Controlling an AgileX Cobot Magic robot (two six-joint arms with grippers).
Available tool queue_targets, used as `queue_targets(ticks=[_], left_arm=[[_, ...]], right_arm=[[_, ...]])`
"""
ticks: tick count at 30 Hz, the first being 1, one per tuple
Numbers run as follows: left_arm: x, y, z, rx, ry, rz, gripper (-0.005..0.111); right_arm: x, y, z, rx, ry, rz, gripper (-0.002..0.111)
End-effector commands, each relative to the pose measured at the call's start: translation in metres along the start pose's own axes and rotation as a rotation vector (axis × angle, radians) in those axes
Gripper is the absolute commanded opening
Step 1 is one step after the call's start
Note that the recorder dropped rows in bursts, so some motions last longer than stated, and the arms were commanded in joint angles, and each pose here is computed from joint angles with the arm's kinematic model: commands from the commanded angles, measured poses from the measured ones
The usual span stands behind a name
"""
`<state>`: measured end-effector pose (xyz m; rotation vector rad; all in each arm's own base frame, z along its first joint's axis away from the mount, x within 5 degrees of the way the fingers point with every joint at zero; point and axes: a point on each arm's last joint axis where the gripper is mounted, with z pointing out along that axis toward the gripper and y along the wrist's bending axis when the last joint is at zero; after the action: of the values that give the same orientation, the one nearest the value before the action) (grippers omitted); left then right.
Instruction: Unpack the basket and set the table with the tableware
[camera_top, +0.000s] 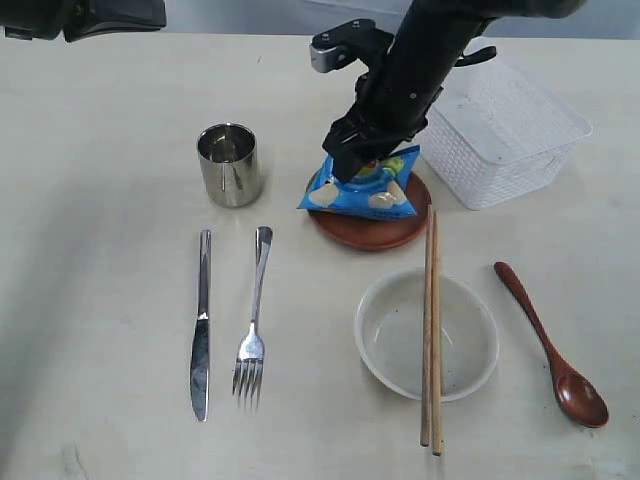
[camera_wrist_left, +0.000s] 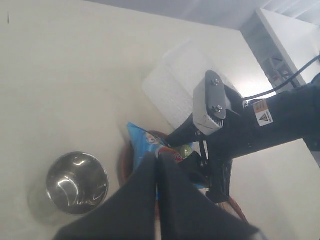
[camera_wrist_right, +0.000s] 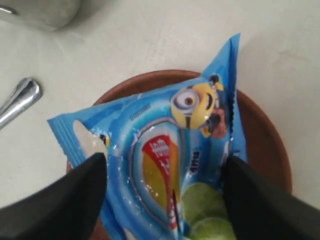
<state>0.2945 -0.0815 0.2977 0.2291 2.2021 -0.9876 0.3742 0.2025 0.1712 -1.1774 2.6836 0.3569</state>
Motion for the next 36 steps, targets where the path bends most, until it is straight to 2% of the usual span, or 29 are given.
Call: queue_targets(ticks=[1, 4, 6, 10, 11, 15, 18, 21, 25, 27, 31, 36], left_arm=[[0.001, -0.004, -0.003, 0.032, 0.007, 0.021, 0.0], [0.006, -0.006, -0.003, 0.05, 0.065, 0.045, 0.0], [0.01, -0.006, -0.005, 0.043, 0.099, 0.045, 0.0], [0.023, -0.007, -0.013, -0.01, 0.099, 0.042, 0.0], [0.028, -0.008, -0.017, -0.029, 0.083, 0.043, 0.0], [0.057, -0.004, -0.031, -0.115, 0.044, 0.046, 0.0], [0.08, 0.0, -0.04, -0.182, 0.011, 0.046, 0.0], [0.097, 0.002, -0.049, -0.238, -0.03, 0.044, 0.0], [0.107, -0.004, -0.061, -0.259, -0.083, 0.067, 0.0], [0.11, -0.006, -0.064, -0.255, -0.092, 0.074, 0.0], [0.116, -0.012, -0.063, -0.194, -0.033, 0.144, 0.0], [0.12, -0.012, -0.063, -0.19, 0.007, 0.158, 0.0]], right_arm=[[-0.002, 0.004, -0.016, 0.005, -0.025, 0.013, 0.064], [-0.004, 0.007, -0.032, 0.017, -0.058, 0.015, 0.06], [-0.002, 0.01, -0.046, 0.022, -0.064, 0.008, 0.049], [0.002, 0.019, -0.074, 0.014, -0.07, 0.048, 0.005], [0.003, 0.022, -0.082, 0.015, -0.081, 0.067, 0.0], [0.011, 0.032, -0.117, 0.046, -0.123, 0.104, 0.0], [0.033, 0.037, -0.141, 0.137, -0.168, 0.153, 0.0], [0.075, 0.034, -0.151, 0.209, -0.191, 0.271, 0.0], [0.14, 0.032, -0.158, 0.237, -0.168, 0.416, 0.002], [0.168, 0.033, -0.152, 0.242, -0.135, 0.455, 0.009], [0.198, 0.042, -0.132, 0.233, -0.092, 0.477, 0.022], [0.218, 0.047, -0.104, 0.214, -0.061, 0.51, 0.022]])
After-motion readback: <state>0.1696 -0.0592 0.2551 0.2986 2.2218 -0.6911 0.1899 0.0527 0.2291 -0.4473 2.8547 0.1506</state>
